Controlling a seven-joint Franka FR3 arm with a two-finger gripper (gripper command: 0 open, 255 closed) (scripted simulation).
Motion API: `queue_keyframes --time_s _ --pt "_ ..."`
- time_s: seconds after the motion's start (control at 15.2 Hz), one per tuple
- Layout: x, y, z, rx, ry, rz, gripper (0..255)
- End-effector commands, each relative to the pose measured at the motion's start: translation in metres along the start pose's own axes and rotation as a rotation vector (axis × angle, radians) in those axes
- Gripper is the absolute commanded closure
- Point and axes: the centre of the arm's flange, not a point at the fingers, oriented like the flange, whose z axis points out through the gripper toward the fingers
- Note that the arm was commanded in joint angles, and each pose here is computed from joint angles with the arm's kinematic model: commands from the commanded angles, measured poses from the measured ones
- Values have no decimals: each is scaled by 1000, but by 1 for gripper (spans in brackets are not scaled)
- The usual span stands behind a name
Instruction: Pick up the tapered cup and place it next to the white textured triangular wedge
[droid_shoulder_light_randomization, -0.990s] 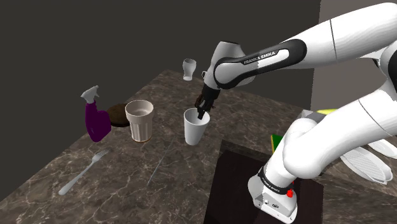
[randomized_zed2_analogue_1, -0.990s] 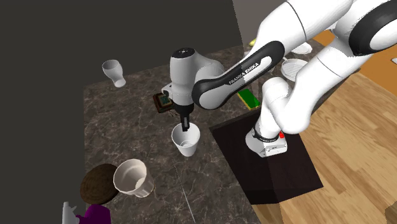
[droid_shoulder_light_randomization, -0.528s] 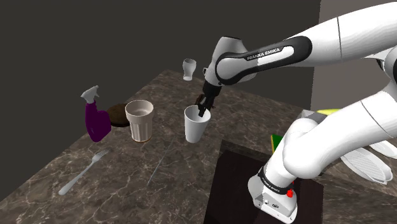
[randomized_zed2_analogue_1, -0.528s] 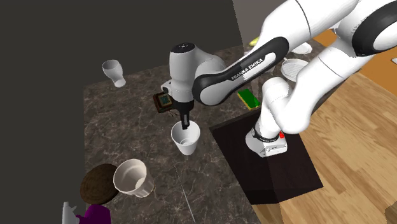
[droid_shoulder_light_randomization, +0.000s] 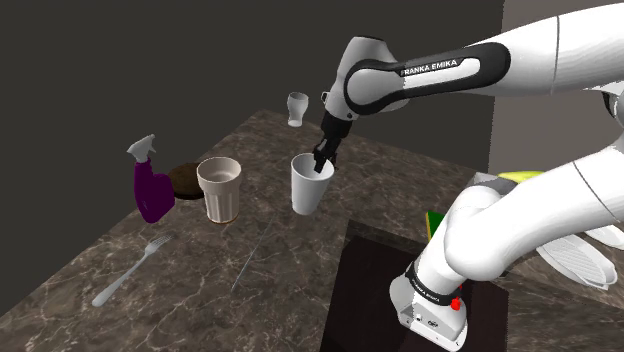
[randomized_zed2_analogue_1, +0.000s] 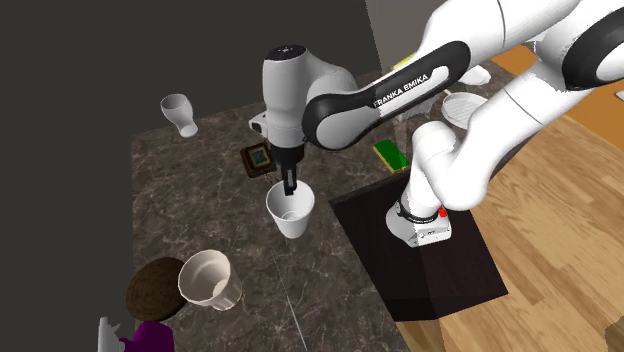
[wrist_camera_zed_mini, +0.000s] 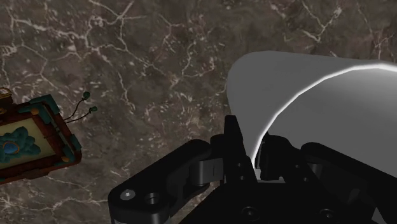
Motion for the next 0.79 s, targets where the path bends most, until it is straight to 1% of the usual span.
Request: queue_keyframes --time_s 0.0,0.73 --pt "1 -2 -10 0 0 0 255" --pt "5 -11 -67 0 0 0 255"
